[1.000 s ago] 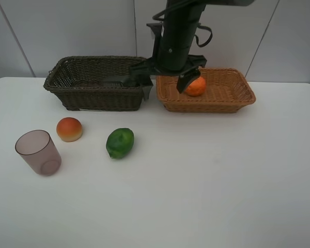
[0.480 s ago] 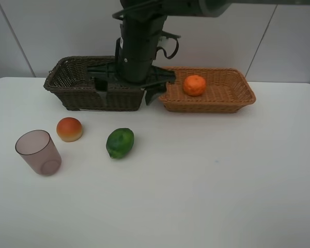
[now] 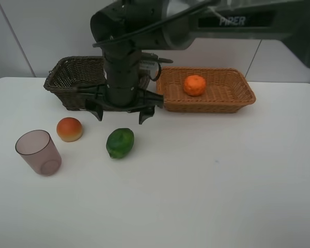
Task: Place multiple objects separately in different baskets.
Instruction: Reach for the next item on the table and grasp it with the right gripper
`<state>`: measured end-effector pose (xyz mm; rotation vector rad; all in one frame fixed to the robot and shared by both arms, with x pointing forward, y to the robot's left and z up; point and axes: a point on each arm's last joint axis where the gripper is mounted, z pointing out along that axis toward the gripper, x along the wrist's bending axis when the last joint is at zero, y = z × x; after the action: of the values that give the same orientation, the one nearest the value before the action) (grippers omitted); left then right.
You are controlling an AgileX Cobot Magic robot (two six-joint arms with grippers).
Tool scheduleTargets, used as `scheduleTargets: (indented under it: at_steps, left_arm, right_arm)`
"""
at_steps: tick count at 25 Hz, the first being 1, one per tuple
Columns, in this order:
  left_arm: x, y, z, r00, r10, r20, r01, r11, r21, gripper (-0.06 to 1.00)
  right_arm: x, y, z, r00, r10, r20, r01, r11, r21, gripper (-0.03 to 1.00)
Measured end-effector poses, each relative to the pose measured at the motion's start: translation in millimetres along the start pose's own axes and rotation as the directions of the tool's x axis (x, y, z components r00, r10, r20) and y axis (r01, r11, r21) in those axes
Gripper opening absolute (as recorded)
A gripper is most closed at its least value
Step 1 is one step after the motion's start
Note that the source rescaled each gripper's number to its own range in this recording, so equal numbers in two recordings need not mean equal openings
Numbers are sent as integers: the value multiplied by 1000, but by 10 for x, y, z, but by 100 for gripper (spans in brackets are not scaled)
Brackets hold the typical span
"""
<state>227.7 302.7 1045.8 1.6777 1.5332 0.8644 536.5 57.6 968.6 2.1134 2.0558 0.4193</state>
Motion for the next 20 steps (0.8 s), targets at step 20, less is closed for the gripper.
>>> scheduleTargets:
  at_steps: [20]
  left_arm:
    - [0,0,0,1000,0,0,0,1000,0,100]
  right_arm:
    - [30,-31,381,999,-15,42,17,999,-34,87]
